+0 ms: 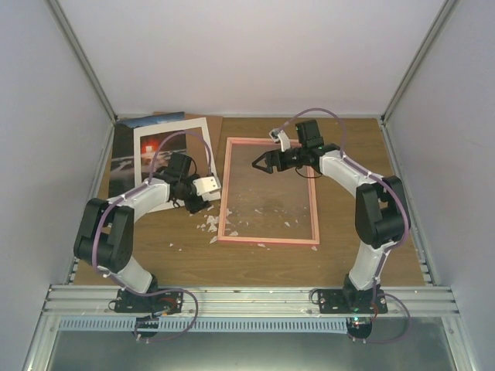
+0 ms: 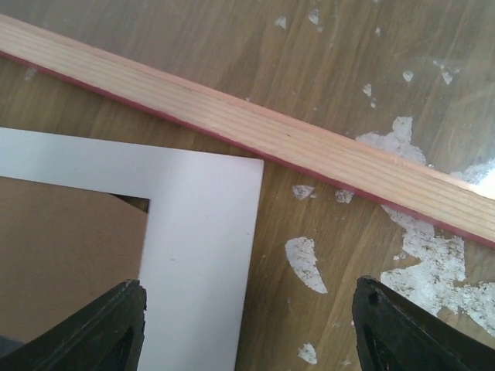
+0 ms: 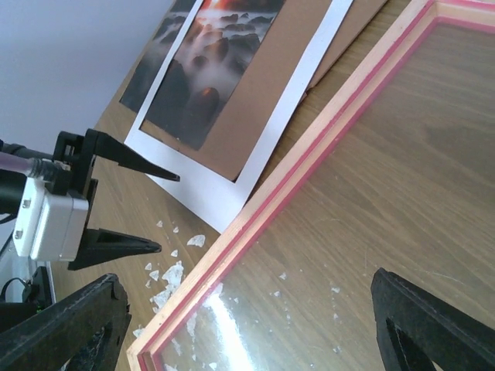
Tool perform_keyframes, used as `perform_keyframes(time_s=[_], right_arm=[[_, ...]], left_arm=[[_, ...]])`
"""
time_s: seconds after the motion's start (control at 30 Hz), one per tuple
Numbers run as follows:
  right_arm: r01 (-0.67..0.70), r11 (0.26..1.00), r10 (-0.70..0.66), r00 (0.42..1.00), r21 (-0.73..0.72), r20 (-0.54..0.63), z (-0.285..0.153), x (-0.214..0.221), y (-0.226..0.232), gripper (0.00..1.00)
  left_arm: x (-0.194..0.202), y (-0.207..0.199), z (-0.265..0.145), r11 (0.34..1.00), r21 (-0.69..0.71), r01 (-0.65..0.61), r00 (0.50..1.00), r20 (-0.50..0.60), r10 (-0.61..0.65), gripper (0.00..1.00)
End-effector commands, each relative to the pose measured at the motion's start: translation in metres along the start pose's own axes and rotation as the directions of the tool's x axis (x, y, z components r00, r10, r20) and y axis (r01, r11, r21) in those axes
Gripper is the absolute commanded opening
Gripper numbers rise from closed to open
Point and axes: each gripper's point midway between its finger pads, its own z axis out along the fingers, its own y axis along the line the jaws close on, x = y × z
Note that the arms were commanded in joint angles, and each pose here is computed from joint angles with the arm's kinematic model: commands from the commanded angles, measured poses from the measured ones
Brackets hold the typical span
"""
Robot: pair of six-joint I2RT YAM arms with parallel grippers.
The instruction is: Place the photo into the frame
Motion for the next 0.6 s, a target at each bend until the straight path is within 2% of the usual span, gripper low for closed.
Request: perform_keyframes(time_s=[0.0, 0.3, 0.57], right_arm=[[0.008, 1.0, -0.008, 1.0, -0.004, 0.031, -0.011, -0.011, 0.002, 0.86], [-0.014, 1.0, 0.013, 0.997, 0.006, 0.078, -0.031, -0.016, -0.002, 0.86], [-0.077, 0.997, 0.075, 0.992, 0.018, 0.103, -0.047, -0.015, -0.022, 0.85]], left_arm=[[-0.002, -0.007, 0.012, 1.0, -0.003, 0.002, 1.0, 0.0, -0.002, 0.72], [-0.019, -0.048, 0.037, 0.996, 0.058, -0.063, 0.998, -0.005, 0.063, 0.65], [-0.064, -0.047, 0.077, 0.995, 0.076, -0.066, 0.997, 0.038, 0.063, 0.64]])
